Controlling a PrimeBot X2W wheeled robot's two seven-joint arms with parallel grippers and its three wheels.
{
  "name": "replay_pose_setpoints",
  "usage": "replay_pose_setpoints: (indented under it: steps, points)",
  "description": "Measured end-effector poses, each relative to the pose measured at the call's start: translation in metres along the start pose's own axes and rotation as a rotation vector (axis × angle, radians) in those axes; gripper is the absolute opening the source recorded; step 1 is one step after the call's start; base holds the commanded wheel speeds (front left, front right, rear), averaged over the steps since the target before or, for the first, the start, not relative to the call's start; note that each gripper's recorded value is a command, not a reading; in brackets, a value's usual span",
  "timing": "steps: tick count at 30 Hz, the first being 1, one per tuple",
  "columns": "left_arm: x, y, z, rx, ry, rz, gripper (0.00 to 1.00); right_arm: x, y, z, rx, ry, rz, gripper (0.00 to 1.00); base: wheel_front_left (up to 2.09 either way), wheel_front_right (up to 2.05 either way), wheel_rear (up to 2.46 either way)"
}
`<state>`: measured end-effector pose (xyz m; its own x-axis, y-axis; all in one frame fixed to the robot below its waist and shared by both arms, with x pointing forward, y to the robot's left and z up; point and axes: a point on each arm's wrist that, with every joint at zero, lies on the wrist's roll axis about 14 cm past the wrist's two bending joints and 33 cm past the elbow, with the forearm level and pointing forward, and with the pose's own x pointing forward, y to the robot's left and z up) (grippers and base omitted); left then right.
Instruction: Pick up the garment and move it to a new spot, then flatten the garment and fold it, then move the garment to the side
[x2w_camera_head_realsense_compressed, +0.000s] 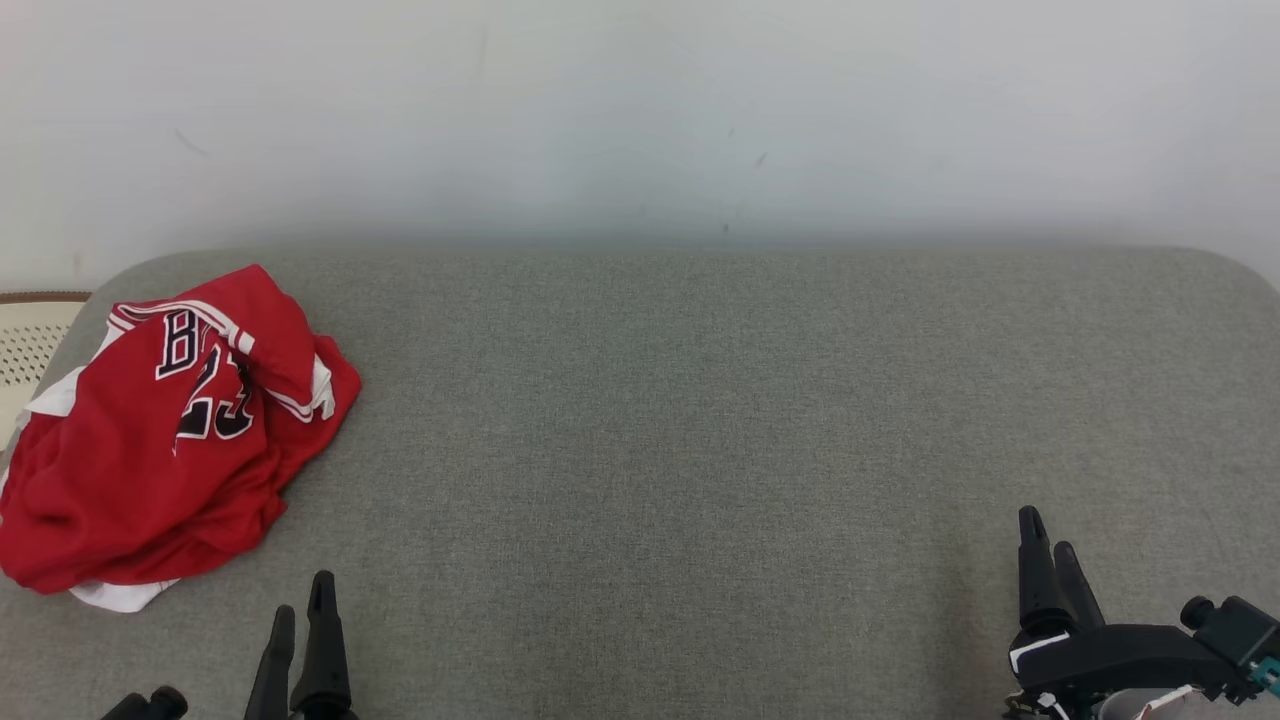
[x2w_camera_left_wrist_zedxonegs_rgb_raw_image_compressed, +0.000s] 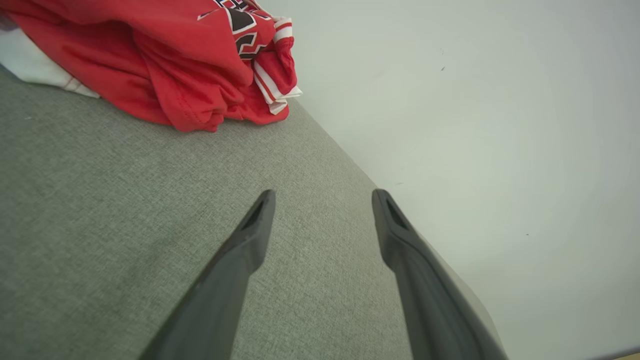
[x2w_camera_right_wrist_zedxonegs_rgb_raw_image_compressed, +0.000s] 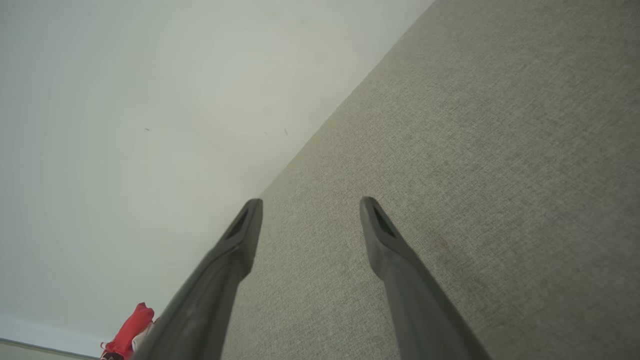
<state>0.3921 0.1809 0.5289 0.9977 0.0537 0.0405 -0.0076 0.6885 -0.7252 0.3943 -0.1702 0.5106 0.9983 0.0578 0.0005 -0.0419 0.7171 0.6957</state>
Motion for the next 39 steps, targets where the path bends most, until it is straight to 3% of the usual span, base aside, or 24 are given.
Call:
replay_pose_setpoints:
  steps: [12, 39]
  points:
    - [-0.004, -0.004, 0.008, 0.239, -0.039, 0.0, 1.0, -0.001, 0.017, -0.003, -0.227, -0.008, 0.06, 1.0, 0.0, 0.0, 0.0]
    - [-0.013, -0.01, 0.022, 0.544, -0.113, -0.036, 1.0, -0.007, 0.041, -0.022, -0.53, 0.003, 0.167, 1.0, 0.0, 0.0, 0.0]
